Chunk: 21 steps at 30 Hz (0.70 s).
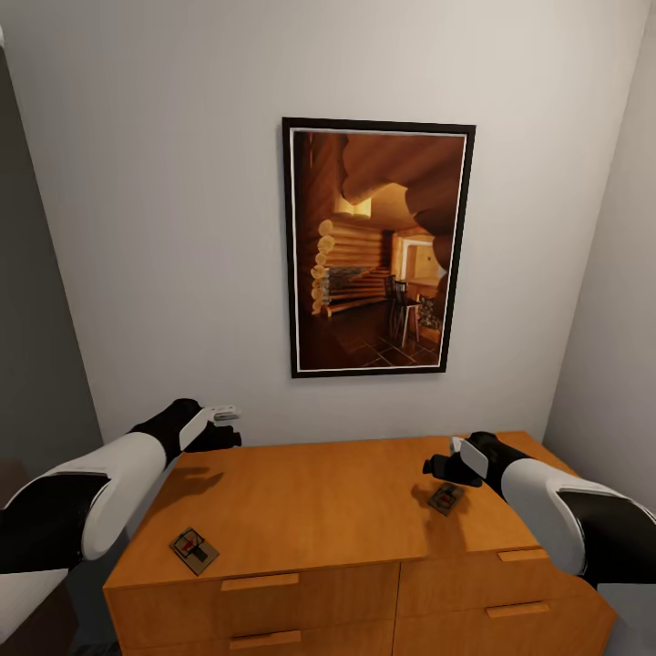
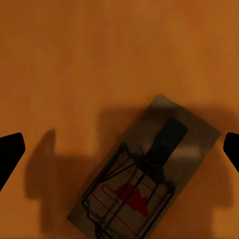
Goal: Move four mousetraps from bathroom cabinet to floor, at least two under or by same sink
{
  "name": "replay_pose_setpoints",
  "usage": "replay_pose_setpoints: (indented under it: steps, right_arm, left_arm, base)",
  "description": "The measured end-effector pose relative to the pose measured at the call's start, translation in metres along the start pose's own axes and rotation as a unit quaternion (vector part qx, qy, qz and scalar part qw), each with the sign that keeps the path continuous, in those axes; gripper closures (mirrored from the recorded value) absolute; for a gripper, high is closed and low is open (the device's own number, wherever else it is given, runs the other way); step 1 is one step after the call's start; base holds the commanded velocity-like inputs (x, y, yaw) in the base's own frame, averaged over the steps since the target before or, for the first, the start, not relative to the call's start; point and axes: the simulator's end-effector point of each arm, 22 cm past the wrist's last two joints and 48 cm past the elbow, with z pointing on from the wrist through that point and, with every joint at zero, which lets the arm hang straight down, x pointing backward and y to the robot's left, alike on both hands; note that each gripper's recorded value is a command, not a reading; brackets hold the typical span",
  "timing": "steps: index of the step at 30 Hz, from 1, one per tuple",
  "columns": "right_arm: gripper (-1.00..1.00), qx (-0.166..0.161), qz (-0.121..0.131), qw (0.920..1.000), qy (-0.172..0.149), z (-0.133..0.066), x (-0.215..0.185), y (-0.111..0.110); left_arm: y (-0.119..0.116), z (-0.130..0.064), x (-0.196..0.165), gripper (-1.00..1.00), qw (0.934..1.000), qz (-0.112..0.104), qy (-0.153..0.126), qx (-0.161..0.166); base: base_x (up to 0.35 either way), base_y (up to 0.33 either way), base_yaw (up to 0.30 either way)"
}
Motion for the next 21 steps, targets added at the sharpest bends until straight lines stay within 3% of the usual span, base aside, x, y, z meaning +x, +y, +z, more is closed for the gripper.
replay_pose_setpoints:
  steps: [21]
  right_arm:
    - [-1.00, 0.007, 0.001, 0.9999, 0.011, 0.010, 0.023, -0.008]
  left_arm:
    - [-0.013, 0.001, 0.002, -1.00, 1.0000, 0.003, 0.002, 0.008]
  base:
    - [0.000, 0.000, 0.000]
